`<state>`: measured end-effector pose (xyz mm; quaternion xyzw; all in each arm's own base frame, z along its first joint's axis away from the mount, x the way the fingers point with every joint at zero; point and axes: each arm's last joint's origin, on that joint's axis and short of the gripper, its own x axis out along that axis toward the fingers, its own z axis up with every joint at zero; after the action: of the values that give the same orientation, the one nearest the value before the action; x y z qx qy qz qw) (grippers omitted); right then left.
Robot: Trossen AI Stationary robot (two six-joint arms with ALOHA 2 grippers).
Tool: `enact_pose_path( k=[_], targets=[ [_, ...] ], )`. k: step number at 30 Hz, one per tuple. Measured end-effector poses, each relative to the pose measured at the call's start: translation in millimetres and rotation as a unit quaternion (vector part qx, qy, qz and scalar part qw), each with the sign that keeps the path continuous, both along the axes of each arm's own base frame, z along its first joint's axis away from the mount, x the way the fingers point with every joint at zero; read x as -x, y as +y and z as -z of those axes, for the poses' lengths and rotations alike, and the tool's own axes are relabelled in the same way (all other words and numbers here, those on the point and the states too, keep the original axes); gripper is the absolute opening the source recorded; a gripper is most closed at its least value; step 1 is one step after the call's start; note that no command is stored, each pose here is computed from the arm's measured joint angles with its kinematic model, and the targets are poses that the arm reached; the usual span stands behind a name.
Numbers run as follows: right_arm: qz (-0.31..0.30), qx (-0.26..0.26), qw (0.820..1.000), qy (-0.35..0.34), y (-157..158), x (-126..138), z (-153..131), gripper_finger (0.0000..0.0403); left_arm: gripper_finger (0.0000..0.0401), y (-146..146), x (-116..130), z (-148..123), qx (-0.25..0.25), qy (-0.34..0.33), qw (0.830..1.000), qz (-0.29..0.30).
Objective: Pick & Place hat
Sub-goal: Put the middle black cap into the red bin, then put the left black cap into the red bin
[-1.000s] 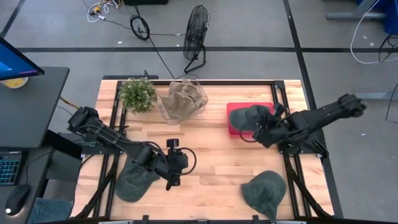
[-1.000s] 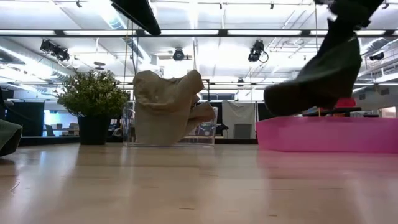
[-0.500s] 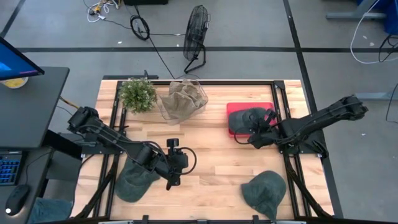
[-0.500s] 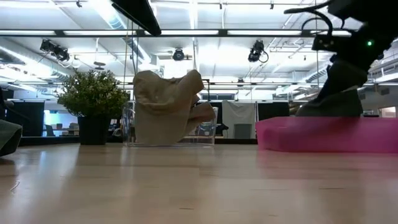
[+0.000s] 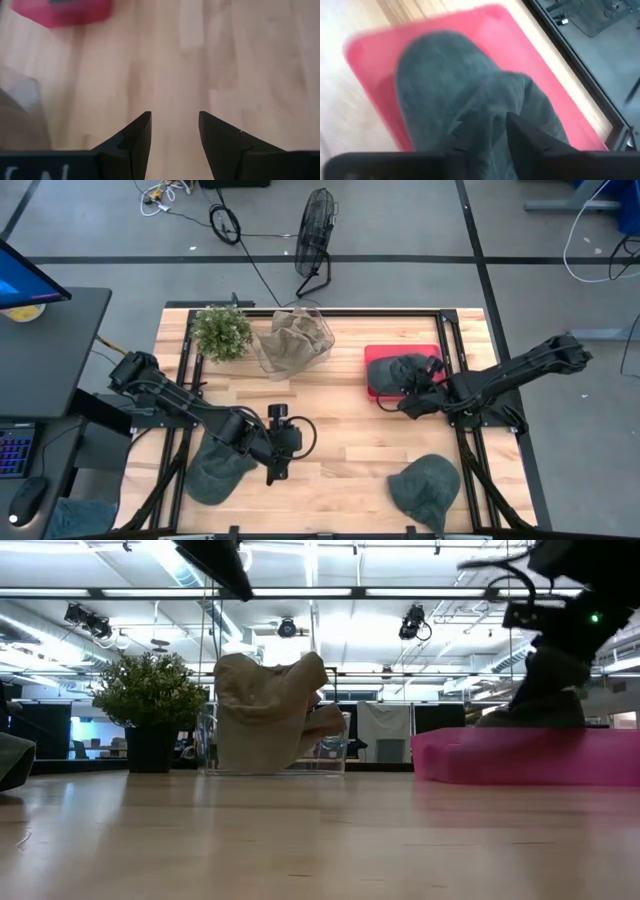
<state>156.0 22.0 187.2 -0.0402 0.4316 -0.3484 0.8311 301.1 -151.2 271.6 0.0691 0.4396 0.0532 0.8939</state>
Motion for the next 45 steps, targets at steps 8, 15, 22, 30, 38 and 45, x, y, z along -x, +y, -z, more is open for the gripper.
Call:
enact_pose_path(
  k=[8, 15, 22, 30, 38, 45],
  targets=[
    [-0.029, -0.006, 0.997, -0.067, 6, -22, -56, 0.0167, 0.0167, 3, 24, 12, 0.094, 0.151, 0.981, -0.08],
    [-0.114, -0.075, 0.975, -0.177, 21, -43, -92, 0.0176, 0.0167, -5, 61, 15, 0.056, 0.258, 0.952, -0.157],
    [-0.208, -0.113, 0.95, -0.204, 46, -60, -92, 0.0168, 0.017, -31, 78, 16, 0.101, 0.285, 0.941, -0.148],
    [-0.233, -0.111, 0.952, -0.167, 67, -84, -65, 0.0174, 0.0233, -48, 94, 20, 0.114, 0.283, 0.937, -0.168],
    [-0.238, -0.102, 0.955, -0.145, 74, -99, -45, 0.0174, 0.0266, -50, 106, 72, 0.128, 0.279, 0.936, -0.171],
    [-0.298, -0.086, 0.934, -0.178, 81, -114, -46, 0.0168, 0.0256, -38, 115, 106, 0.127, 0.291, 0.932, -0.173]
  ],
)
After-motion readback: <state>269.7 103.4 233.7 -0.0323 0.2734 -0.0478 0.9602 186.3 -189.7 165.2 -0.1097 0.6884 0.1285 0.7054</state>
